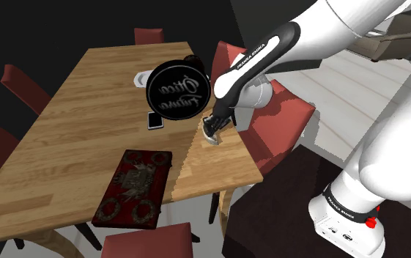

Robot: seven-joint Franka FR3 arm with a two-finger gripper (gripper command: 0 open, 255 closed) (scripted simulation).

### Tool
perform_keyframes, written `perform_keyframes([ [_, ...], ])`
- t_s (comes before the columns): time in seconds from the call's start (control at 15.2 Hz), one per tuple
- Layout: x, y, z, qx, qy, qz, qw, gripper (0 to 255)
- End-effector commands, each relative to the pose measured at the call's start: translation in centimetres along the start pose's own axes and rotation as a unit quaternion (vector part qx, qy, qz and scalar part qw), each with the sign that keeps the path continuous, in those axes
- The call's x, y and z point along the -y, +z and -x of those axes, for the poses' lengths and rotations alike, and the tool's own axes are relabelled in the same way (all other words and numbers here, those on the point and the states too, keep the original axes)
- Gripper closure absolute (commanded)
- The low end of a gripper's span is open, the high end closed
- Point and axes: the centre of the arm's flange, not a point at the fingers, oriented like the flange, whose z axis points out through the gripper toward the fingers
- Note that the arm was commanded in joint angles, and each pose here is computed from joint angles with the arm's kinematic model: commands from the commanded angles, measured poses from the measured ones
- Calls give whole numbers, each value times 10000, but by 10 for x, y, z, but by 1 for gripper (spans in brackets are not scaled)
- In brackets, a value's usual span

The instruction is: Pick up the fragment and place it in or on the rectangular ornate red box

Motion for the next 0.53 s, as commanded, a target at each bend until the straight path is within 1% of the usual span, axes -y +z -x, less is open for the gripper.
perform_keyframes([
  [0.0,-4,1,3,98,44,45,9999,255],
  [0.13,-1,-8,2,98,44,45,9999,255],
  [0.2,-1,-5,1,69,35,32,10000,255],
  [0.26,-1,-5,1,69,35,32,10000,0],
  [0.33,-1,-10,-7,19,-177,262,9995,0],
  [0.4,0,-15,-15,-30,-389,492,9980,0],
  [0.46,1,-17,-18,-44,-451,558,9974,0],
])
